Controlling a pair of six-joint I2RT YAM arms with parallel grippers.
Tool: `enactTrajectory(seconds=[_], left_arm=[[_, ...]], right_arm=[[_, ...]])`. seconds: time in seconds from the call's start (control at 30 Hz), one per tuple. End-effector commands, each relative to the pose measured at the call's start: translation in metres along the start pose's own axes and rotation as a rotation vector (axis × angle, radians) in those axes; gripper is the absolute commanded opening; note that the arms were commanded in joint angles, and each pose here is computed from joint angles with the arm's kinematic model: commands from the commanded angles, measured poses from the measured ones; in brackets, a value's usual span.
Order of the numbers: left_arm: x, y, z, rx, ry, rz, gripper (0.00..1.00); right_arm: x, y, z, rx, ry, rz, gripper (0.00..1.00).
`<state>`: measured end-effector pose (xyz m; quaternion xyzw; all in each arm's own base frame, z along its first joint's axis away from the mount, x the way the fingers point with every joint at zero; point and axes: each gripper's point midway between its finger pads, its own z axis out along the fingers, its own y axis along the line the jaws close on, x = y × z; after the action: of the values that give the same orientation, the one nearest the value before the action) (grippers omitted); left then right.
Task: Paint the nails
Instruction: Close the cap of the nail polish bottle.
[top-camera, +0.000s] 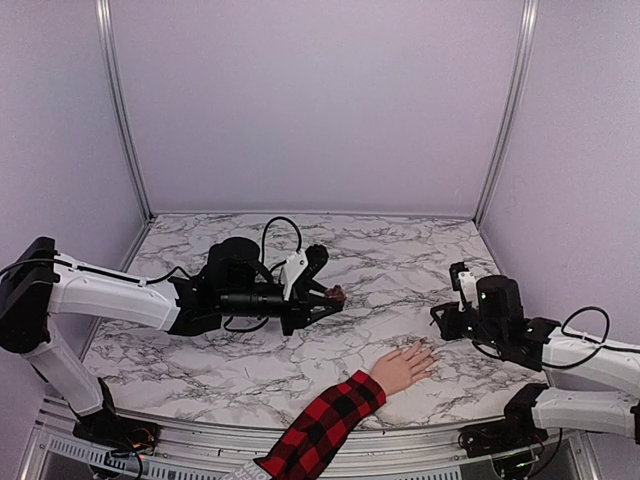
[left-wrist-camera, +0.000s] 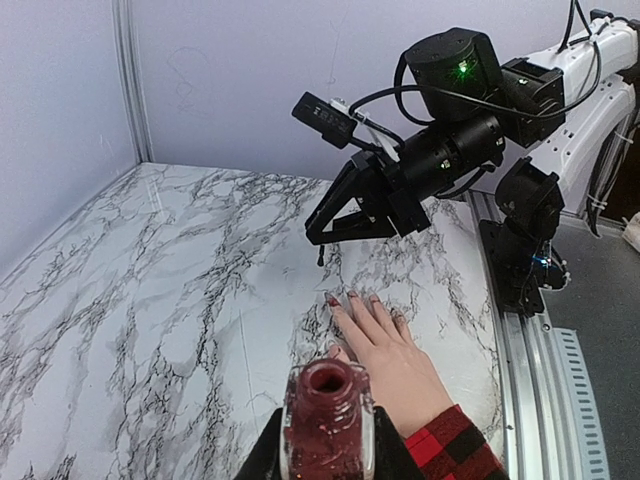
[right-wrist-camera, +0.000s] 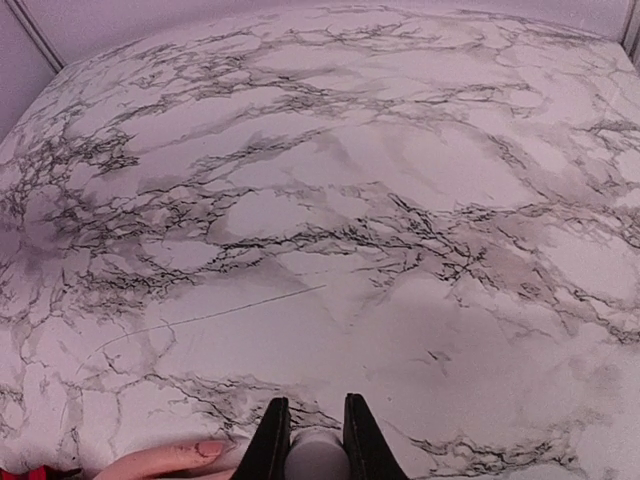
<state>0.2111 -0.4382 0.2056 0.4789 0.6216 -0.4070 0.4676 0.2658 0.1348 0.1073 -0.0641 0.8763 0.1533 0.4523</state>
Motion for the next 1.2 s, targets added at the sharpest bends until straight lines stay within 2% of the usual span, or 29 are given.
enactTrajectory(seconds=[0.0, 0.33, 0.57, 0.83, 1.17], left_arm=[[-0.024, -0.007, -0.013, 0.022, -0.089, 0.044, 0.00], [-0.030, -0.026, -0.034, 0.065, -0.147, 0.065, 0.00], [-0.031, -0.047, -0.041, 0.132, -0.166, 0.076, 0.00], [-0.033, -0.067, -0.039, 0.203, -0.175, 0.081, 0.00], [-0.034, -0.077, -0.032, 0.236, -0.175, 0.083, 0.00]], right_arm=[[-0.050, 0.034, -0.017, -0.146, -0.107, -0.078, 0.00], [-0.117, 0.113, -0.076, -0.520, -0.257, -0.232, 0.00], [-0.143, 0.170, -0.117, -0.727, -0.302, -0.357, 0.00], [-0.138, 0.237, -0.144, -0.934, -0.233, -0.486, 0.00], [-0.108, 0.285, -0.157, -1.069, -0.135, -0.635, 0.00]])
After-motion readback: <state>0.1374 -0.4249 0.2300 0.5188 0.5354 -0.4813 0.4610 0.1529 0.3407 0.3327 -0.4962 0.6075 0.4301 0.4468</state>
